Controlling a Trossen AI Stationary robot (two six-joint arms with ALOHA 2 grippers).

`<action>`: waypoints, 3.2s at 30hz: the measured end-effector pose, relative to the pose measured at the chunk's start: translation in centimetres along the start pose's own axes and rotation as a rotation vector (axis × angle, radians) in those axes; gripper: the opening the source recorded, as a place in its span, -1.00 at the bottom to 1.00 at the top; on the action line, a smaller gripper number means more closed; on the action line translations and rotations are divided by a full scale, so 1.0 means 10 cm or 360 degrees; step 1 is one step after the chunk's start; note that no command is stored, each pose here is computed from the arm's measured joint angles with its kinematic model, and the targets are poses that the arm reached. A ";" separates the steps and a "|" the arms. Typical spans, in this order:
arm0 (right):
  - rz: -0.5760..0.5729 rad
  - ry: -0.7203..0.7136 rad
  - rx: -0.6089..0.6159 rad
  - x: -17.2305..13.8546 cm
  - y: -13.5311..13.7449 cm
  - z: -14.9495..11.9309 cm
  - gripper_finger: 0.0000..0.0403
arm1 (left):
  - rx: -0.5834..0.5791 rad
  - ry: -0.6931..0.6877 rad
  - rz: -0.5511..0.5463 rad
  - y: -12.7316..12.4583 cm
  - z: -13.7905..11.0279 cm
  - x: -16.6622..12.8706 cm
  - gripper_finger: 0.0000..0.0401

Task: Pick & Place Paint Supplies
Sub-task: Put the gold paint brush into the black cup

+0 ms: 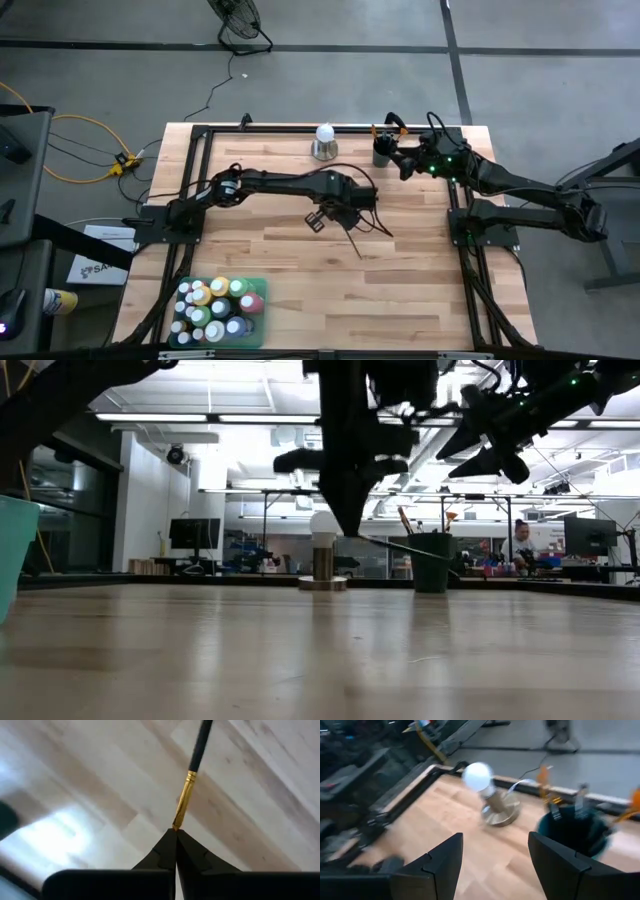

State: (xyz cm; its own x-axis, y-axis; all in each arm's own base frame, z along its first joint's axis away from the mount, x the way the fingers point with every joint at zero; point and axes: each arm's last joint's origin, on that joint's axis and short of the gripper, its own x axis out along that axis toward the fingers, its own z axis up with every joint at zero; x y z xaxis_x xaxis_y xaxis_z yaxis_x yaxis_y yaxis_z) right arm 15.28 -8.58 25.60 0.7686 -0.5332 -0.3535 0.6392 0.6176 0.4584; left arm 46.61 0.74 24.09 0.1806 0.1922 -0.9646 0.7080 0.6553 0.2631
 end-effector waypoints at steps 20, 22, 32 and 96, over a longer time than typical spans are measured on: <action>0.0872 0.0704 0.0326 0.08 -0.06 -0.03 0.09 | 0.0138 0.0212 0.0761 0.11 0.02 -0.82 -1.00; 0.0857 0.0746 0.0331 0.13 -0.06 -0.06 0.09 | 0.0161 0.0227 0.0828 0.12 0.05 -0.83 -1.00; 0.0889 0.0841 0.0341 0.33 -0.06 -0.13 0.09 | 0.0211 0.0200 0.1042 0.18 0.17 -0.91 -1.00; 0.0996 0.0734 0.0153 0.53 0.20 -0.25 -0.94 | -0.0192 0.0012 0.1062 0.17 0.11 -1.05 -0.38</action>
State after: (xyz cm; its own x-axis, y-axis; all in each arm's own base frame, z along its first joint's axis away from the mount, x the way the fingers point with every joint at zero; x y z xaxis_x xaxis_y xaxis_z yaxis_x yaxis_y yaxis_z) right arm 20.73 -8.75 22.63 0.9319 0.2046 -0.2996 0.0948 0.6598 0.7454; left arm 46.64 -0.97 34.67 0.5473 0.5888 -0.5947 0.3652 0.4713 0.8028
